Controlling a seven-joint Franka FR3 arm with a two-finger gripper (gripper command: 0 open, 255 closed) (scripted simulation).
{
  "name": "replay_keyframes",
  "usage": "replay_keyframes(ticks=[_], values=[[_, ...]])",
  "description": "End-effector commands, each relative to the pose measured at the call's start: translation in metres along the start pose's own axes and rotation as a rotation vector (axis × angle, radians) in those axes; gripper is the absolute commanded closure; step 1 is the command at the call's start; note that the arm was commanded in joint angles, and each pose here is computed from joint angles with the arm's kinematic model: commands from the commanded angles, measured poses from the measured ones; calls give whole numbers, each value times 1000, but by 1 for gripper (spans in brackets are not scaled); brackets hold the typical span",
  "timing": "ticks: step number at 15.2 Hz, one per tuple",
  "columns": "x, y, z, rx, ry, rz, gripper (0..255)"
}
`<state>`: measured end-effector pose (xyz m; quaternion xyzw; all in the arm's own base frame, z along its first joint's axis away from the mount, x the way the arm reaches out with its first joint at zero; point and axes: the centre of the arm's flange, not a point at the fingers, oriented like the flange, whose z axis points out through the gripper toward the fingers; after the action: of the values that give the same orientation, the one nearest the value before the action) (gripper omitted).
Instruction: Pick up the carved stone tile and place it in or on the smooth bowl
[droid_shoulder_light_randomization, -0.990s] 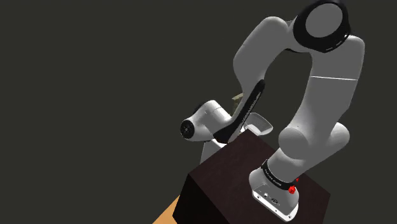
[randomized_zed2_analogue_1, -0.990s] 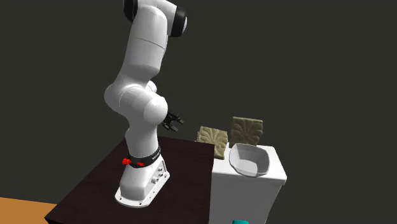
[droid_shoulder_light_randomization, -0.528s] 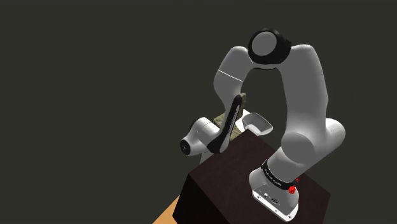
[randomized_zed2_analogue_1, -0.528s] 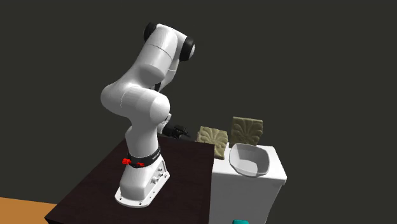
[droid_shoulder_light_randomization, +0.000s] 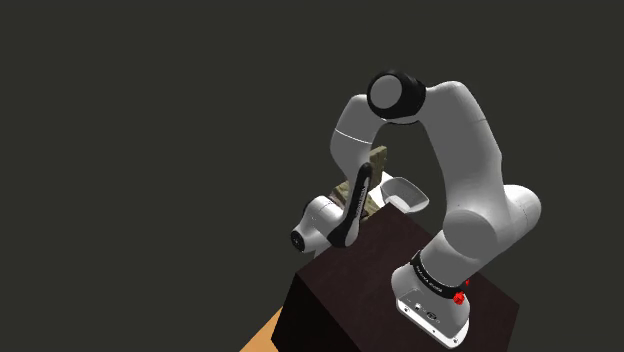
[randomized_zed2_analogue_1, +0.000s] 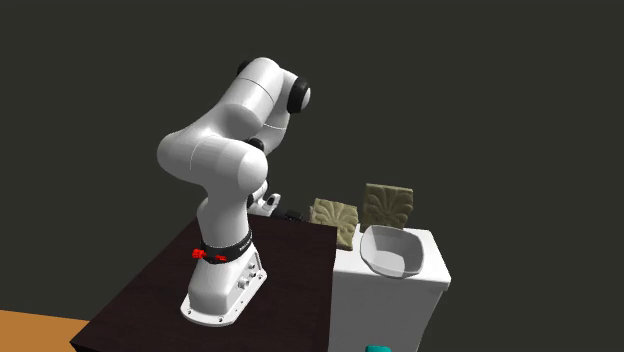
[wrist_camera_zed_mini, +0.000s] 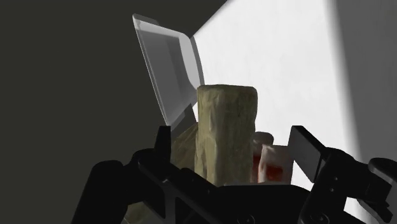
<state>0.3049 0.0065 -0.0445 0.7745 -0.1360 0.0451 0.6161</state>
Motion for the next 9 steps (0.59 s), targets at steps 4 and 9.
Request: replay_keyframes(ticks=[4,9], values=[[0,0,19,-1,1,1,0],[0,0,19,-1,1,1,0]])
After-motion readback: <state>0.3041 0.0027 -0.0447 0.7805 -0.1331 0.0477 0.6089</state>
